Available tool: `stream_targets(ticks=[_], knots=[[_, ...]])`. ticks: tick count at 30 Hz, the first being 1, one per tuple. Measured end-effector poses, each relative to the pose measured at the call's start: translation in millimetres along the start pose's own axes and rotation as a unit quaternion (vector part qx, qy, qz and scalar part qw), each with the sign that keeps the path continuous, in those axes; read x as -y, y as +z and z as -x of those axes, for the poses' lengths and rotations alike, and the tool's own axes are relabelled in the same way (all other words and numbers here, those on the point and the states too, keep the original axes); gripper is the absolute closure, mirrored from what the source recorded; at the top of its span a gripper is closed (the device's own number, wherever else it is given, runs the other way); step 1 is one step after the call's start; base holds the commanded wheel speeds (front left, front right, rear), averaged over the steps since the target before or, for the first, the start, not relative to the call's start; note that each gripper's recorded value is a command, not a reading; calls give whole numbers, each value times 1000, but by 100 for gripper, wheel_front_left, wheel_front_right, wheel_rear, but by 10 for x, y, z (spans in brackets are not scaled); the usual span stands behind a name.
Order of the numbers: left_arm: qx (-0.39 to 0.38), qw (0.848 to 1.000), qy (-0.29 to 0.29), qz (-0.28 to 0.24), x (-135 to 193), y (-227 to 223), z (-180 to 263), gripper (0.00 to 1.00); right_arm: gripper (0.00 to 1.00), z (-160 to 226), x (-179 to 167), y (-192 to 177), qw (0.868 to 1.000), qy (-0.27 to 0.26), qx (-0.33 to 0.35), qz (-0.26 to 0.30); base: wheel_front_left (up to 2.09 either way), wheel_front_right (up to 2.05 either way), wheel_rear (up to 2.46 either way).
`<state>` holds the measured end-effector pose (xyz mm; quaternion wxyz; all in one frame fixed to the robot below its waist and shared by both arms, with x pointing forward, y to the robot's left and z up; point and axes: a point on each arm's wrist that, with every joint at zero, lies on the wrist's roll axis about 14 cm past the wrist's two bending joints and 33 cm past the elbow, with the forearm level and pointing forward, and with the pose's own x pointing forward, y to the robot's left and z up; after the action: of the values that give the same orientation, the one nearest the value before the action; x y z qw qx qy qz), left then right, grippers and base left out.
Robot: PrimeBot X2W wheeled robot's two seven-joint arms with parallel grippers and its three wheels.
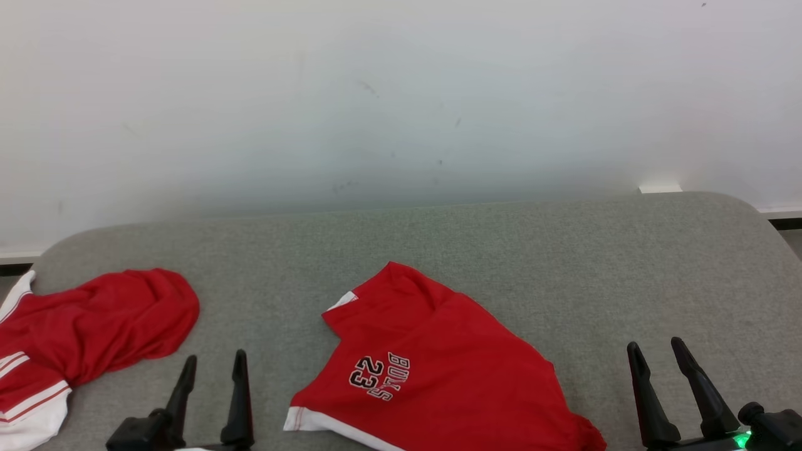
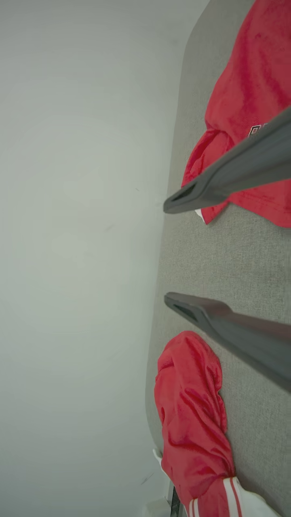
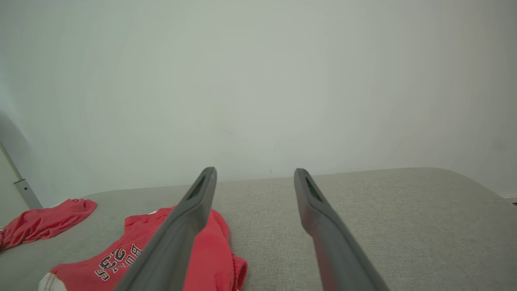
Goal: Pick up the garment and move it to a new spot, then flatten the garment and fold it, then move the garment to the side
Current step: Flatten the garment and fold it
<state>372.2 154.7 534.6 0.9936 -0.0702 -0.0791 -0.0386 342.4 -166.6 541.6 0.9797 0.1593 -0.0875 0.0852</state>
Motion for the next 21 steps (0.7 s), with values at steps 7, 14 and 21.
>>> stream_targets(ticks=[7, 14, 21], knots=[[-6, 1000, -3, -3, 5, -48, -5, 0, 0, 7, 61, -7, 1000, -10, -1, 0, 0, 0, 0], [-6, 1000, -9, -2, 31, -51, -5, 0, 0, 17, 24, -1, 1000, 1, -3, 6, 0, 0, 0], [-25, 999, -24, 11, 80, -175, 16, 0, 0, 173, -2, -158, 999, 26, -44, -3, 0, 0, 0]])
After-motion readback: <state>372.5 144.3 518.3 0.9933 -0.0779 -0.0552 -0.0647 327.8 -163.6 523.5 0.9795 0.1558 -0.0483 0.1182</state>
